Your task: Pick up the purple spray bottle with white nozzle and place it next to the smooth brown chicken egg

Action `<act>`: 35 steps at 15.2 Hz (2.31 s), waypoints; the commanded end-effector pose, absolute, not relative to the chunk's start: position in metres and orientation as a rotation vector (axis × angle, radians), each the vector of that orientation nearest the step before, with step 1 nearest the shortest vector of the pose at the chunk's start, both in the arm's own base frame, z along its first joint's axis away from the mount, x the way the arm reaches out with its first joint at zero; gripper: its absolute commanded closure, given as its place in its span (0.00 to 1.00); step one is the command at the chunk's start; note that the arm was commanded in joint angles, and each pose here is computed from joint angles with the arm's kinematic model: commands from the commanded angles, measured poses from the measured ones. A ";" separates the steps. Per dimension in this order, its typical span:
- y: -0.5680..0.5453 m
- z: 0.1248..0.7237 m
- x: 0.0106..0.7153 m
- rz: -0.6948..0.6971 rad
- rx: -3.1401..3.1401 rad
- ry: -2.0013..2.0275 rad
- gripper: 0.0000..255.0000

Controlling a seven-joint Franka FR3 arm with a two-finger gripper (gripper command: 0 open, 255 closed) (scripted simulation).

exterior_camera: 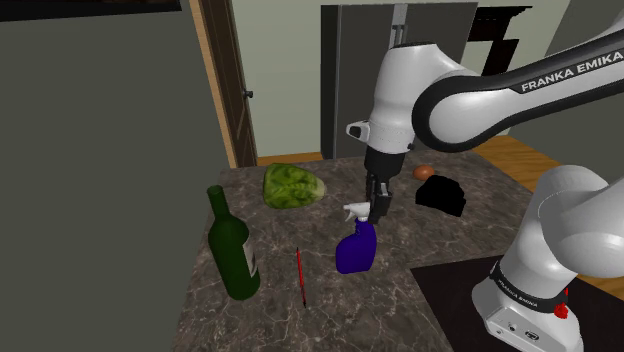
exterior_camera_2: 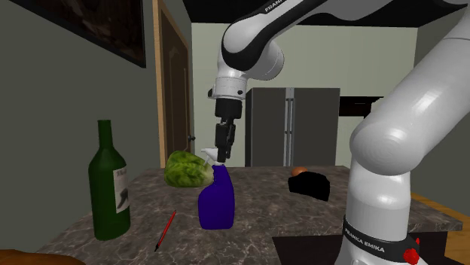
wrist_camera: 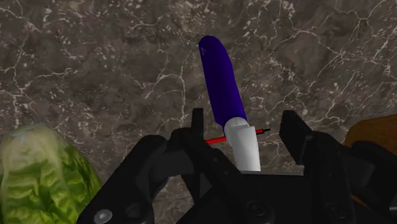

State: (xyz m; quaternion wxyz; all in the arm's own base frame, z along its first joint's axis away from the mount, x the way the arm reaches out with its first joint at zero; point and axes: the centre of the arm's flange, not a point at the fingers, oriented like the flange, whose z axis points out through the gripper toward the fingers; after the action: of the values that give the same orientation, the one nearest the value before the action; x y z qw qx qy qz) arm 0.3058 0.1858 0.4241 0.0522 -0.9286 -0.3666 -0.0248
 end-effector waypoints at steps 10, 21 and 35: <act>0.186 0.429 0.306 -0.076 -2.824 -1.115 1.00; 0.186 0.487 0.306 -0.076 -2.824 -1.115 1.00; 0.186 0.561 0.306 -0.076 -2.824 -1.115 1.00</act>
State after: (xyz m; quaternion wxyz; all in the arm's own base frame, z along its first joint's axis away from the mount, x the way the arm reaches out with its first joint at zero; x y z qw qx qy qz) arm 0.3069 0.1869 0.5562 0.0522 -0.9286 -0.3666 -0.0250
